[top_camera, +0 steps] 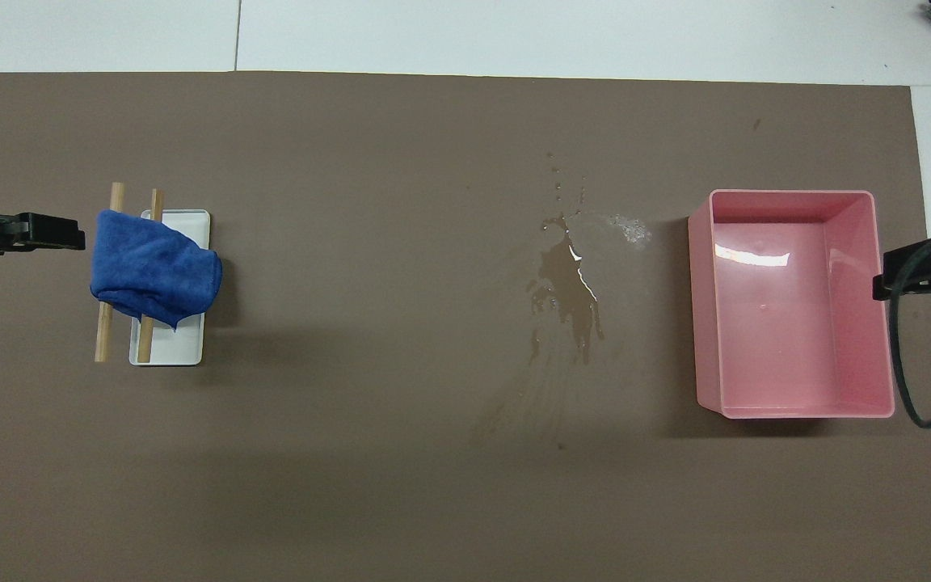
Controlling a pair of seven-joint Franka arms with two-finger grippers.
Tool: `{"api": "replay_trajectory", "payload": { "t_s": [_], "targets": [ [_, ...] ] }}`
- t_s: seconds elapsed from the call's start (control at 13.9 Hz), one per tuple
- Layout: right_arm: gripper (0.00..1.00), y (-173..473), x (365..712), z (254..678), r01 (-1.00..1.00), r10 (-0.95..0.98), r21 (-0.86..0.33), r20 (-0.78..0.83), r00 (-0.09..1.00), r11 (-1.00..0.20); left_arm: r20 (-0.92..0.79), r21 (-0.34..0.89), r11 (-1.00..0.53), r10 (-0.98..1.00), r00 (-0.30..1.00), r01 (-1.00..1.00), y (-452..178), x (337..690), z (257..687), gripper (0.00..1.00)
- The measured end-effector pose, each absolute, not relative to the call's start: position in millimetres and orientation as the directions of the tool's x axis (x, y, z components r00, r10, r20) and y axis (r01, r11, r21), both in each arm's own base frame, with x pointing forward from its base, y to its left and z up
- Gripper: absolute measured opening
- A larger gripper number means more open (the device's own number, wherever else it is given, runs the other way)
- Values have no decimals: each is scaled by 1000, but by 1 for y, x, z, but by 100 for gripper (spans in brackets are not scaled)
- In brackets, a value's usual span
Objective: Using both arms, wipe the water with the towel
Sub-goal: 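Move the left gripper to the blue towel on the white tray, then close the left gripper on the edge of the blue towel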
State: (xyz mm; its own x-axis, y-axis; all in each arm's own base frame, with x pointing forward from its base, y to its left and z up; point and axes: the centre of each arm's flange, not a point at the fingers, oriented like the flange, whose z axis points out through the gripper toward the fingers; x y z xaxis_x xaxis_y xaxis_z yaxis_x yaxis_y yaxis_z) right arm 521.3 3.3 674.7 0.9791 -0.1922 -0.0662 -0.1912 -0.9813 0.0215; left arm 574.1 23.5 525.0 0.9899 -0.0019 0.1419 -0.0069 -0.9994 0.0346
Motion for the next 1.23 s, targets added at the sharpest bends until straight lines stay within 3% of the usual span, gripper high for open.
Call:
{"api": "replay_trajectory", "payload": {
  "t_s": [0.36, 1.08, 1.23],
  "targets": [
    [100, 3, 523, 673, -191, -192, 22, -70, 979, -981, 162, 34, -999, 5, 987, -1, 24, 577, 451, 100],
    [100, 4, 523, 673, -190, -191, 22, -70, 979, -982, 211, 35, -999, 13, 977, 6, 19, 579, 415, 92],
    [100, 4, 523, 673, -190, -191, 22, -70, 979, -982, 210, 35, -999, 12, 978, 5, 19, 579, 415, 76]
  ]
}}
